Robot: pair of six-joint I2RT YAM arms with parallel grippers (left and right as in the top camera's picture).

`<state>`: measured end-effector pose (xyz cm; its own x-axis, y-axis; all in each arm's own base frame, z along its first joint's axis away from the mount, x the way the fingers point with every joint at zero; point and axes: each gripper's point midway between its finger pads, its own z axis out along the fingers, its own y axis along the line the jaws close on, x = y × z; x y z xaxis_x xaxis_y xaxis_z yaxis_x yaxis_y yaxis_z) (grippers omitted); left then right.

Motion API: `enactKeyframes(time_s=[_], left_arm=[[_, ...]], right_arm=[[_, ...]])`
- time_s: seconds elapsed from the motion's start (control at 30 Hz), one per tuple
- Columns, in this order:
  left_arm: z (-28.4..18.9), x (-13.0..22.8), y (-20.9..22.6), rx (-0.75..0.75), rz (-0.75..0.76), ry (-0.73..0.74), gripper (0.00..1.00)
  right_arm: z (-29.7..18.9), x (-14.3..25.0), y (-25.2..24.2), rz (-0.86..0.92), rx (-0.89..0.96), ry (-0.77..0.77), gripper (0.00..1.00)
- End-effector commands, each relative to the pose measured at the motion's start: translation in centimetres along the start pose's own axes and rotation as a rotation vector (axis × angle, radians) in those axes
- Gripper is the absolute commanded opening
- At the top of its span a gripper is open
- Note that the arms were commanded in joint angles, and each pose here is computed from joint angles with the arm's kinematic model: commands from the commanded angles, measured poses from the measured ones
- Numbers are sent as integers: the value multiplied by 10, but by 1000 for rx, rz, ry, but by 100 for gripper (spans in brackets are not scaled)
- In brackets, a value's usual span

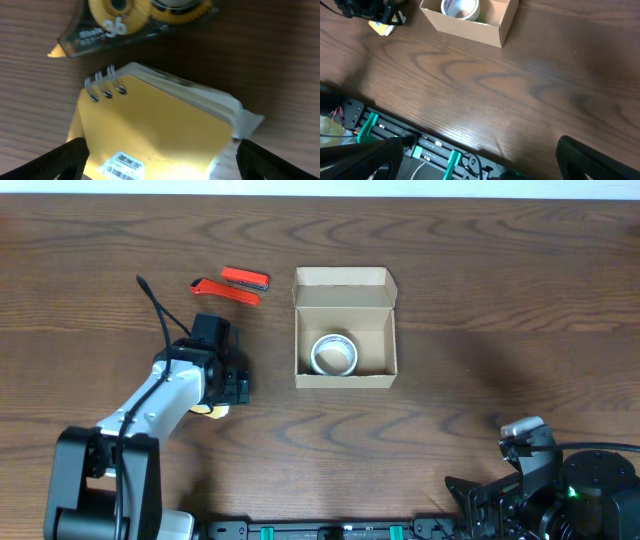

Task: Pack container
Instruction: 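Lower the left gripper onto the yellow notepad and grasp it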

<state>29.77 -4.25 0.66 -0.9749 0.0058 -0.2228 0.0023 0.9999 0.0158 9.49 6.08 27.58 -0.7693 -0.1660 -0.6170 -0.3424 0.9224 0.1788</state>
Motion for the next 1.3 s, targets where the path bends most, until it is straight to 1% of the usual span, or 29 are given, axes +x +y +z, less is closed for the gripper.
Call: enactKeyframes(time_s=[0.0,0.17,0.27,0.6,0.67,0.7,0.73,0.77,0.9,1.07,1.13,1.27], left_arm=[[5,1,8,-41,-30,-1,95],[5,0,8,-43,-30,-7,95],[6,-1,13,-70,-29,-9,95],[21,4,12,-76,-25,27,95],[21,4,12,-75,-26,26,96],[21,4,12,-76,-25,27,99],[21,4,12,-76,-25,27,100],[21,4,13,-76,-25,27,93],[21,4,12,-72,-26,29,84],[20,3,10,-64,-27,27,75],[19,3,10,-64,-27,27,70],[12,-3,10,-63,-30,17,67]], right_arm=[[-1,0,0,2,2,-4,99],[-1,0,0,2,2,-4,99],[-1,0,0,2,2,-4,99],[-1,0,0,2,2,-4,99],[-1,0,0,2,2,-4,99],[-1,0,0,2,2,-4,99],[-1,0,0,2,2,-4,99],[-1,0,0,2,2,-4,99],[-1,0,0,2,2,-4,99],[-1,0,0,2,2,-4,99],[-1,0,0,2,2,-4,99],[-1,0,0,2,2,-4,99]])
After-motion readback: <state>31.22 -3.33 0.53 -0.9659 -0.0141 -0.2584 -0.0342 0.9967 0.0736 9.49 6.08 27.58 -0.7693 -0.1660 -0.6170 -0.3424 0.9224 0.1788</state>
